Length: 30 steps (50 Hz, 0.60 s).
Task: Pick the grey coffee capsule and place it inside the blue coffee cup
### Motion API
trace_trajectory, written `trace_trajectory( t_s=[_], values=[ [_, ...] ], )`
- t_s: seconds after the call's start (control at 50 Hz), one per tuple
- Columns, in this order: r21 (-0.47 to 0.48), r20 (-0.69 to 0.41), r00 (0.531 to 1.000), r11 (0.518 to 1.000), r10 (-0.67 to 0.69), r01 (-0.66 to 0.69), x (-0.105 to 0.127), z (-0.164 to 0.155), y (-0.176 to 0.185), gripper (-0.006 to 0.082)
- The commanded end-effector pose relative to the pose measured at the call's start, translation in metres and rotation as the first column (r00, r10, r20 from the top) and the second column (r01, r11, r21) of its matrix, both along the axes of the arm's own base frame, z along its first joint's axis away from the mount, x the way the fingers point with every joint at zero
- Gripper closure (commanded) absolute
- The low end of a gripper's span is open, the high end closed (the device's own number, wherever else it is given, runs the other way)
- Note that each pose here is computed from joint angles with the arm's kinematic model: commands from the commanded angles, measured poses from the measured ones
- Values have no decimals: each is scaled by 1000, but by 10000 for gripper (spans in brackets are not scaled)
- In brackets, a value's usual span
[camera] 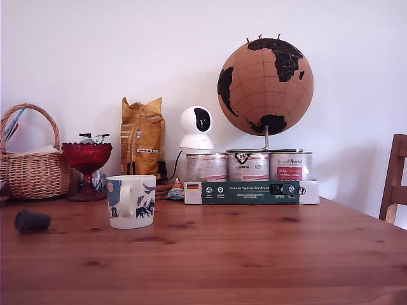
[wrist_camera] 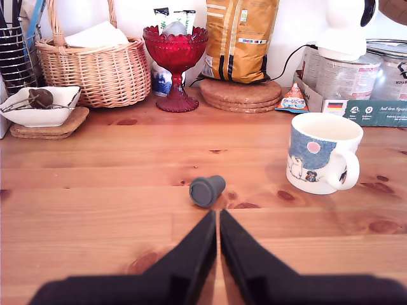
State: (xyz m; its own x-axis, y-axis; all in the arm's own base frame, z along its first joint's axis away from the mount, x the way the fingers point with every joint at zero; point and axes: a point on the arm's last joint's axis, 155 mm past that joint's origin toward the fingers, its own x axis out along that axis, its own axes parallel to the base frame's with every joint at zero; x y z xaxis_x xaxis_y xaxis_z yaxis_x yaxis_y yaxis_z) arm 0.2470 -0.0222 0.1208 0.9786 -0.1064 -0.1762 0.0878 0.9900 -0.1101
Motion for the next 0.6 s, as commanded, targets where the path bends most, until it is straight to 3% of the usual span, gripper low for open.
trace_trajectory(
  t_s=[0.0,0.38,0.46,0.58],
  values=[
    [4,-41,999,1000,3,-3,-1,-18,1,786],
    [2,-28,1000,1000,1,-1,0,-15,0,786],
    [-9,46,999,1000,1,-1,3,3,0,786],
    [-40,258,966,999,6,4,4,59,0,786]
  ],
)
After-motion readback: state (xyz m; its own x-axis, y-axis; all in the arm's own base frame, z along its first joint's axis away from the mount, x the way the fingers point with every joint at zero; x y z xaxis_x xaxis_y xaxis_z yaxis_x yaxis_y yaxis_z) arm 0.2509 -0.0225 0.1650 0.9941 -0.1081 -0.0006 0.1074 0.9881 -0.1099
